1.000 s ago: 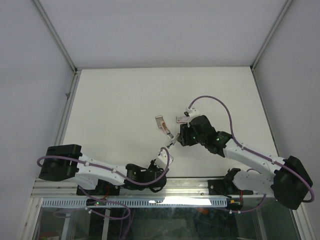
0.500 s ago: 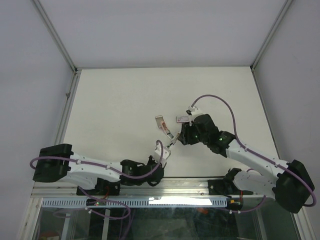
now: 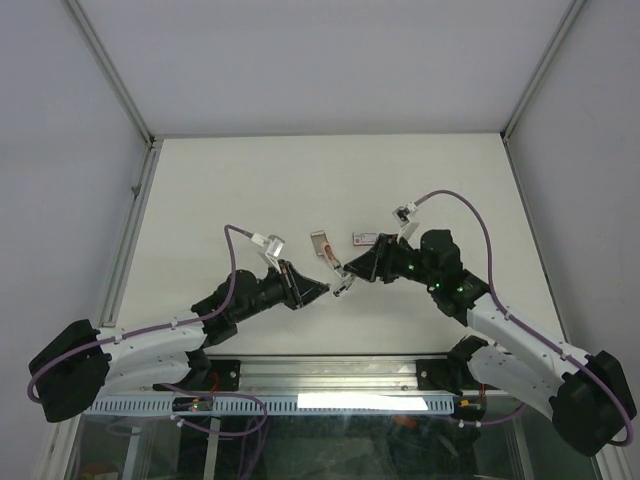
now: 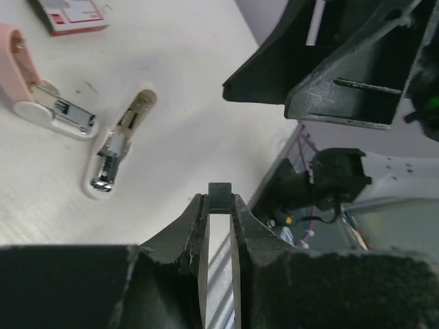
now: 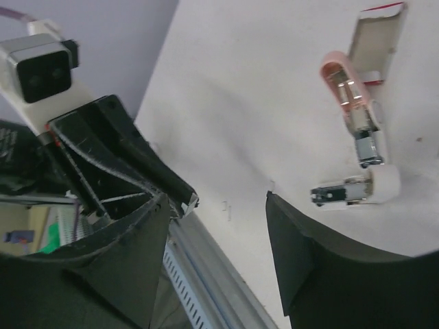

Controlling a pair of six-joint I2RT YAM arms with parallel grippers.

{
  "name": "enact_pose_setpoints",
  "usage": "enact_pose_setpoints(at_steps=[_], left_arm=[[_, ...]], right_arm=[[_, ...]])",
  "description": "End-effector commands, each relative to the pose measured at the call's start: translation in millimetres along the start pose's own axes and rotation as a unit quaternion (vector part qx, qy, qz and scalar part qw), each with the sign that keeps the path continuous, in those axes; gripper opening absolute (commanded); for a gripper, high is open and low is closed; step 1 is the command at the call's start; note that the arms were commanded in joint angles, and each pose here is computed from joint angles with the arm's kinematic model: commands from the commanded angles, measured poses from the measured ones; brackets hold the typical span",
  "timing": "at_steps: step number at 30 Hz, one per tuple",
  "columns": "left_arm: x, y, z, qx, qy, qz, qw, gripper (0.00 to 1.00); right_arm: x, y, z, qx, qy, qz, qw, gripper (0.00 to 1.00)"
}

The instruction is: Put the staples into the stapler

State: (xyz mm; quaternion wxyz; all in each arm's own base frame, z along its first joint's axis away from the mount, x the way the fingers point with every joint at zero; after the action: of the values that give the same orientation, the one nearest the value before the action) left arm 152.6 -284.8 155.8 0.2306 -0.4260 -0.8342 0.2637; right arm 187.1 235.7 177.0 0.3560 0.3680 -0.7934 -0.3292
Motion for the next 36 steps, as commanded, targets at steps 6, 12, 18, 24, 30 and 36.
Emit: enact_pose_setpoints(at_steps=[6, 12, 18, 24, 30, 36], left_arm=[[38, -80, -53, 0.045, -0.077, 0.253, 0.963, 0.11], [44, -84, -58, 0.049, -0.089, 0.263, 0.960, 0.11], [48, -88, -62, 0.051, -0.094, 0.268, 0.957, 0.11], [48, -89, -62, 0.051, -0.092, 0.270, 0.957, 0.10], [47, -88, -63, 0.051, -0.096, 0.267, 0.958, 0.10], [45, -86, -63, 0.053, -0.096, 0.263, 0.959, 0.10]], right_arm=[[24, 77, -9, -0.047, -0.016, -0.211, 0.976, 0.65], [28, 90, -5, -0.056, -0.004, -0.251, 0.966, 0.61], [30, 108, 2, -0.047, 0.019, -0.291, 0.955, 0.61], [27, 120, 8, -0.035, 0.032, -0.306, 0.951, 0.56], [29, 127, 10, -0.026, 0.036, -0.316, 0.948, 0.49], [29, 130, 11, -0.020, 0.037, -0.317, 0.948, 0.44]])
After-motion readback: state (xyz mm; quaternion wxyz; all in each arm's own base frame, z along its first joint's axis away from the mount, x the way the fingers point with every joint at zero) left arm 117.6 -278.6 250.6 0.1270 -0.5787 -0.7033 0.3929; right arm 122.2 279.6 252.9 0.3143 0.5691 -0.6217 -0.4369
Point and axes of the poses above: each gripper's point midway between its finger pads, its own x axis back along the fingers, its own y axis along the line the jaws close on, z = x × y, the point moved 2 cm from there along x, back along the fingers, and after that the axes turned 7 degrees about -x, right-handed, at the moved point
